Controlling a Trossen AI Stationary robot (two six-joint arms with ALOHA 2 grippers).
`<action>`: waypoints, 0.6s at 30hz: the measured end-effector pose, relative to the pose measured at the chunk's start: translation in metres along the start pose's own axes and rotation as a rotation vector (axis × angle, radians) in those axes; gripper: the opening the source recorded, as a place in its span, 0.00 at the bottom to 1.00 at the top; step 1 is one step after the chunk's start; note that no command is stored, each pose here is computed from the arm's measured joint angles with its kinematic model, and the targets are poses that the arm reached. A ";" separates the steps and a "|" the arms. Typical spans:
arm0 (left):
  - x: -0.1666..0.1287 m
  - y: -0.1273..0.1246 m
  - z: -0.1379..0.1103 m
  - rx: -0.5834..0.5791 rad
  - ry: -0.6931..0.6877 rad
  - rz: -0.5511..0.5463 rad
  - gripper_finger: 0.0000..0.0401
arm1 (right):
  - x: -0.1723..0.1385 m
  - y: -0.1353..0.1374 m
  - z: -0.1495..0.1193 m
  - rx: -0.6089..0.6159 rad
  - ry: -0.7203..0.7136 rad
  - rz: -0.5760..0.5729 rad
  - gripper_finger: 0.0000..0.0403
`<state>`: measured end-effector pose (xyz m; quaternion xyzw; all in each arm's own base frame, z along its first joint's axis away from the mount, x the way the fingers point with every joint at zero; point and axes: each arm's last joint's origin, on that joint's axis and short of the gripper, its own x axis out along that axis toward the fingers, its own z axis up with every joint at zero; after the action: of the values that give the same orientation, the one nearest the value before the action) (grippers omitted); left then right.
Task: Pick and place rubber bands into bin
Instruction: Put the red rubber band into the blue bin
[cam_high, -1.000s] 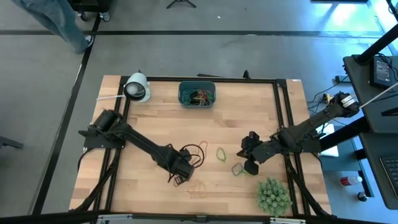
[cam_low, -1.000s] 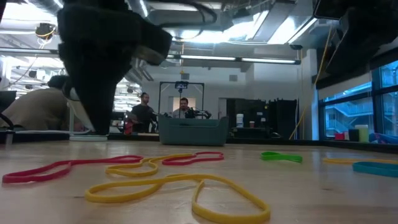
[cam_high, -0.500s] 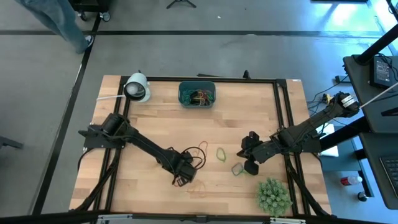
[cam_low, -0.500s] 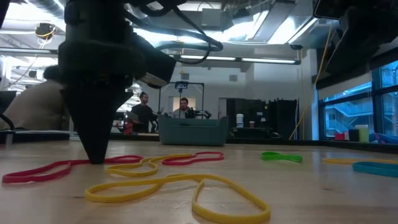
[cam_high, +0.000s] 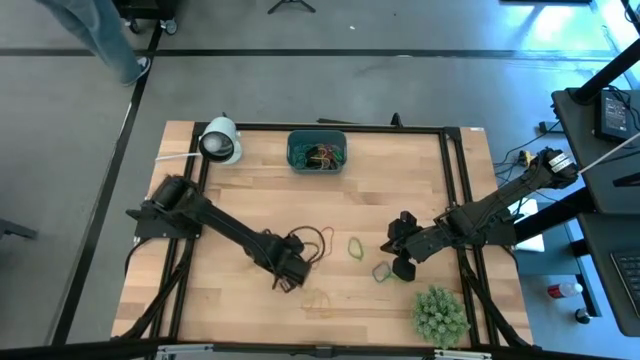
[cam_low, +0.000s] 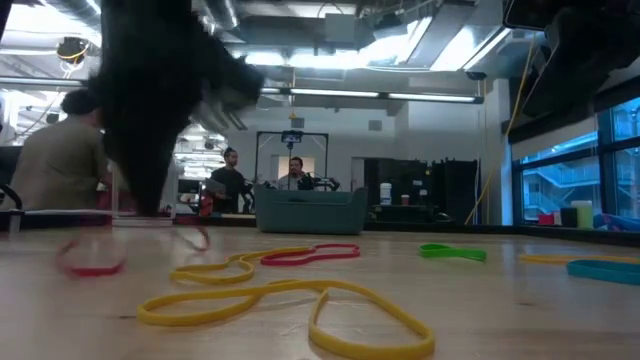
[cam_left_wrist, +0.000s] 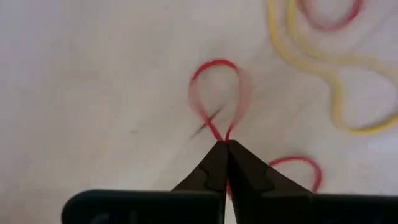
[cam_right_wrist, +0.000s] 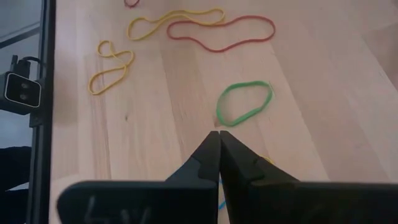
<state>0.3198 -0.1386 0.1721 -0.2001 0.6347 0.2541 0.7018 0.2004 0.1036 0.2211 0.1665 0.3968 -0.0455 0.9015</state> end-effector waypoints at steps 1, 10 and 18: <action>-0.010 0.006 0.000 -0.007 -0.009 0.009 0.01 | 0.000 0.000 0.000 0.000 0.000 0.000 0.02; -0.079 0.060 0.014 -0.058 -0.218 0.033 0.01 | 0.001 -0.003 0.001 -0.068 0.006 -0.016 0.02; -0.109 0.122 0.059 -0.011 -0.361 0.068 0.01 | 0.007 -0.022 0.009 0.001 -0.040 -0.142 0.01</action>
<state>0.2844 -0.0177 0.2919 -0.1335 0.5036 0.3128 0.7942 0.2065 0.0806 0.2157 0.1374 0.3894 -0.1129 0.9037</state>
